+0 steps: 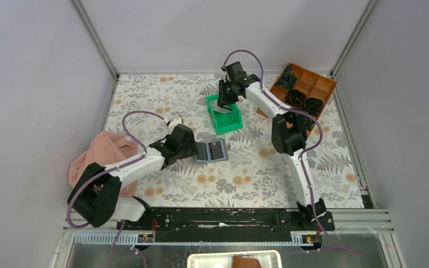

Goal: Put the credit cards into the card holder
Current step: Pick up the credit card from the storage box.

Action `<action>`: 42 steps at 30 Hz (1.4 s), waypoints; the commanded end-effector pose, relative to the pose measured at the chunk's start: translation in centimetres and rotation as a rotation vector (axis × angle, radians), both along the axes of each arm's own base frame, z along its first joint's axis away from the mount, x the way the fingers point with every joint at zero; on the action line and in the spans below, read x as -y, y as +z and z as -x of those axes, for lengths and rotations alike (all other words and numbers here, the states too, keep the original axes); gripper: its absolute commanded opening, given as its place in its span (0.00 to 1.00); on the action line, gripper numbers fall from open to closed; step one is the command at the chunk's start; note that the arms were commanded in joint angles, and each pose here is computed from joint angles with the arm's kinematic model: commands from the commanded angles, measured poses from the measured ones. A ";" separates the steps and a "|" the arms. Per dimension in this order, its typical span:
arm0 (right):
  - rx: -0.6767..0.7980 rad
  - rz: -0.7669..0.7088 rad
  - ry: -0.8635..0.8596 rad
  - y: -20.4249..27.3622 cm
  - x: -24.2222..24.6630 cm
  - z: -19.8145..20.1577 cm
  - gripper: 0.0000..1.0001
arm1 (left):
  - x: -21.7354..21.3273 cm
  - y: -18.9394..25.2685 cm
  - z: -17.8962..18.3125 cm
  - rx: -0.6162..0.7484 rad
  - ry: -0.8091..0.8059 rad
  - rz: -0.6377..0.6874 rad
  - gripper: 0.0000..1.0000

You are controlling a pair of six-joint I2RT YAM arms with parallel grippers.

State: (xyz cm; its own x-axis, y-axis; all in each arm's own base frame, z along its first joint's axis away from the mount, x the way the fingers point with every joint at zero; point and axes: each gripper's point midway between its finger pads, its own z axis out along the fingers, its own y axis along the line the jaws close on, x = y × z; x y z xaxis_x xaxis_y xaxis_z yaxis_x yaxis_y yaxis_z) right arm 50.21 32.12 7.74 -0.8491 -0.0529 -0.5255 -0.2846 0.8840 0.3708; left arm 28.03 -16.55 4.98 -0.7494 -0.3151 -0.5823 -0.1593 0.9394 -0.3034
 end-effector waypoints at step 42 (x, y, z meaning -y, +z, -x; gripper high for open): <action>0.068 0.088 0.033 4.0 0.2 0.9 0.16 | 0.3 -0.2 -0.8 0.033 -0.023 0.040 0.65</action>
State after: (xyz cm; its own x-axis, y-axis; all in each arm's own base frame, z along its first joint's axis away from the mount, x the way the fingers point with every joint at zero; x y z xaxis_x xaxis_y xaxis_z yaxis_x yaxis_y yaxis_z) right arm 49.00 32.41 8.42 -0.8507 -0.1037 -0.5153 -0.3056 0.8952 0.3244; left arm 28.20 -16.72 4.47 -0.7533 -0.3159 -0.5769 -0.1431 0.9348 -0.3251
